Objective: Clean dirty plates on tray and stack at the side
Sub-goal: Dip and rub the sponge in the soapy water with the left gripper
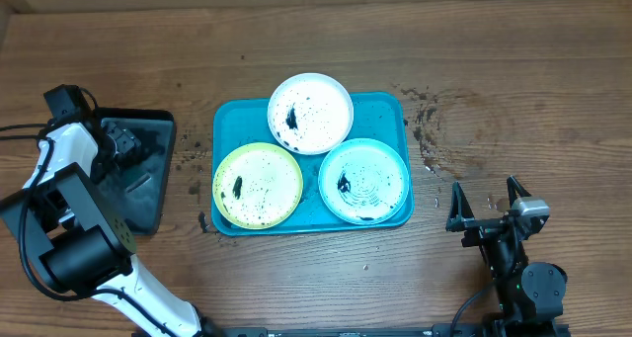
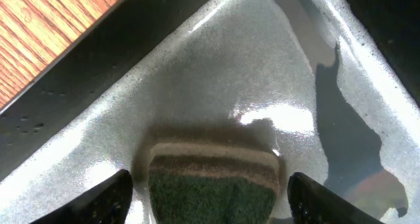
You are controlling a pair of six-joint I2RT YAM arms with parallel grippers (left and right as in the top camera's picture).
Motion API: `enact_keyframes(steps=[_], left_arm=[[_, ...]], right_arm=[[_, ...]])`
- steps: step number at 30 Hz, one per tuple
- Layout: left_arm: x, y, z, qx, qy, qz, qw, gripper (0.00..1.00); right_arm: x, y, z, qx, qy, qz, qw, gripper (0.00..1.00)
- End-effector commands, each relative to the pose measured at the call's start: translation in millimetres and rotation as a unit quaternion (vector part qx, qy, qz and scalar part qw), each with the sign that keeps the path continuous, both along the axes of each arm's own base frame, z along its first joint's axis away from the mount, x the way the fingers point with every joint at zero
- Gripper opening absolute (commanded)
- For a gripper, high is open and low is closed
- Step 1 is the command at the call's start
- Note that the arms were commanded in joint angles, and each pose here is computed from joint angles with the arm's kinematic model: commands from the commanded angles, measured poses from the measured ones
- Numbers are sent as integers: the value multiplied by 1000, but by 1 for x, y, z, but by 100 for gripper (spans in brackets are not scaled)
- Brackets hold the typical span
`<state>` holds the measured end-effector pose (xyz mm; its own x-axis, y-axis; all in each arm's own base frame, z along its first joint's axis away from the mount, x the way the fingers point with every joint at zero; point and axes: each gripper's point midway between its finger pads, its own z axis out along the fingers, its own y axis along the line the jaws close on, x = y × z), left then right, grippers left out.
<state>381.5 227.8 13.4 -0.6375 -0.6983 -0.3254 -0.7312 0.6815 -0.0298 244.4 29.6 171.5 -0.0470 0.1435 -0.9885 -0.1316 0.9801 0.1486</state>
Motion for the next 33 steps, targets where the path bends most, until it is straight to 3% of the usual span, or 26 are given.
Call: enact_keyframes(steps=[1,12,13,16,20,22,26,27,29,30,33], left_arm=[[-4,0,-9,3,13,-7,1000,75],[-14,1,-35,1,48,-3,999,74],[-15,2,-35,5,51,-2,999,69],[-18,8,-34,22,61,4,998,42],[-18,8,-35,21,62,2,998,12],[-18,8,-35,21,62,2,998,4],[-19,8,-35,20,63,2,998,5],[-19,7,-35,19,64,2,998,13],[-22,4,-36,13,70,0,997,91],[-25,3,-37,9,75,0,997,100],[-33,-5,-39,-10,91,-3,996,100]], right_arm=[[0,-1,-2,0,-2,-3,1000,100],[0,-1,-2,0,-2,-3,1000,100],[0,-1,-2,0,-2,-3,1000,100],[0,-1,-2,0,-2,-3,1000,100],[0,-1,-2,0,-2,-3,1000,100],[0,-1,-2,0,-2,-3,1000,100],[0,-1,-2,0,-2,-3,1000,100],[0,-1,-2,0,-2,-3,1000,100],[0,-1,-2,0,-2,-3,1000,100],[0,-1,-2,0,-2,-3,1000,100],[0,-1,-2,0,-2,-3,1000,100]])
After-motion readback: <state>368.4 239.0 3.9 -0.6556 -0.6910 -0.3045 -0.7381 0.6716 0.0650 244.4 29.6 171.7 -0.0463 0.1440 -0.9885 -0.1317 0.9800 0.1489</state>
